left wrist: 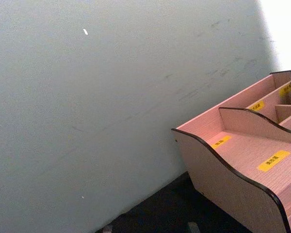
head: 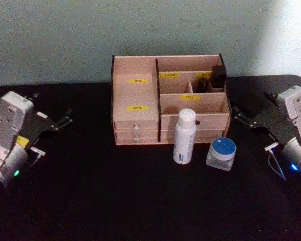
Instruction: Pick up the facial cleanser and watermelon frost from the table and place them into the tiered storage box.
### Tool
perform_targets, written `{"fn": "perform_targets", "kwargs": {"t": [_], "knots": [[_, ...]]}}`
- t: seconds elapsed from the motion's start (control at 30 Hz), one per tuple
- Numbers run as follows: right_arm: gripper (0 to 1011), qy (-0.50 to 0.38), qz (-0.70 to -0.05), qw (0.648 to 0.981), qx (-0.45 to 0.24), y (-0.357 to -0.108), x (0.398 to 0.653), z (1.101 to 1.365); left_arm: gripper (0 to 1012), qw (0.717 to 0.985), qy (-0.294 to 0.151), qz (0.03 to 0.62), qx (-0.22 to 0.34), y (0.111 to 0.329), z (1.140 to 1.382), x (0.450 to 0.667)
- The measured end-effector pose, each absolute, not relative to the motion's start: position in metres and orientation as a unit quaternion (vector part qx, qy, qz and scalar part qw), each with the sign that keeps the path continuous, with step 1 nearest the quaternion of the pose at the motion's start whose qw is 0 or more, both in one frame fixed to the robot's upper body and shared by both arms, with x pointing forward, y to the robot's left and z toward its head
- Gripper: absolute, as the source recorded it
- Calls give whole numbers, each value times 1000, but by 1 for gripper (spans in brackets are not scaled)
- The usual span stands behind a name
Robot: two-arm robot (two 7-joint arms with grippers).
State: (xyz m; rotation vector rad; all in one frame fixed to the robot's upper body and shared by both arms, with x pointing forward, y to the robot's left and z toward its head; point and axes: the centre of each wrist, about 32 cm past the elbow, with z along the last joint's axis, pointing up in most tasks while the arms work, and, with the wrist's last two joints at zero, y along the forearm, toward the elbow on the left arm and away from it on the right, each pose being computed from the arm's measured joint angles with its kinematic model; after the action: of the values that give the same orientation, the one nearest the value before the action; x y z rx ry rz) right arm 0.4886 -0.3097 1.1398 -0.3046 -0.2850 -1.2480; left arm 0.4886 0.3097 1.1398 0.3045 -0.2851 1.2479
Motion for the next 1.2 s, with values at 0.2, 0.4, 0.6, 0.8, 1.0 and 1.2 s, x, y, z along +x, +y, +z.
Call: {"fn": "perform_targets", "kwargs": {"t": [0.2,0.4,0.6,0.8,1.0,1.2], "knots": [[1003,-132,-580,791,-142,-310,489,1140,1001,791,-132,580,141,310,1140,489],[1002,-132,-580,791,-142,-310,489,1140,1001,791,-132,580,141,310,1140,489],[1003,-132,-580,791,-142,-310,489,1140,1001,791,-132,580,141,310,1140,489],[1002,-132,-580,791,-141,-310,489,1140,1001,791,-132,580,141,310,1140,489],[1003,-132,-581,791,-141,-310,489,1140,1001,791,-132,580,142,310,1140,489],[1003,-131,-581,792,-136,-314,489,1141,1001,791,-132,580,141,310,1140,489]]}}
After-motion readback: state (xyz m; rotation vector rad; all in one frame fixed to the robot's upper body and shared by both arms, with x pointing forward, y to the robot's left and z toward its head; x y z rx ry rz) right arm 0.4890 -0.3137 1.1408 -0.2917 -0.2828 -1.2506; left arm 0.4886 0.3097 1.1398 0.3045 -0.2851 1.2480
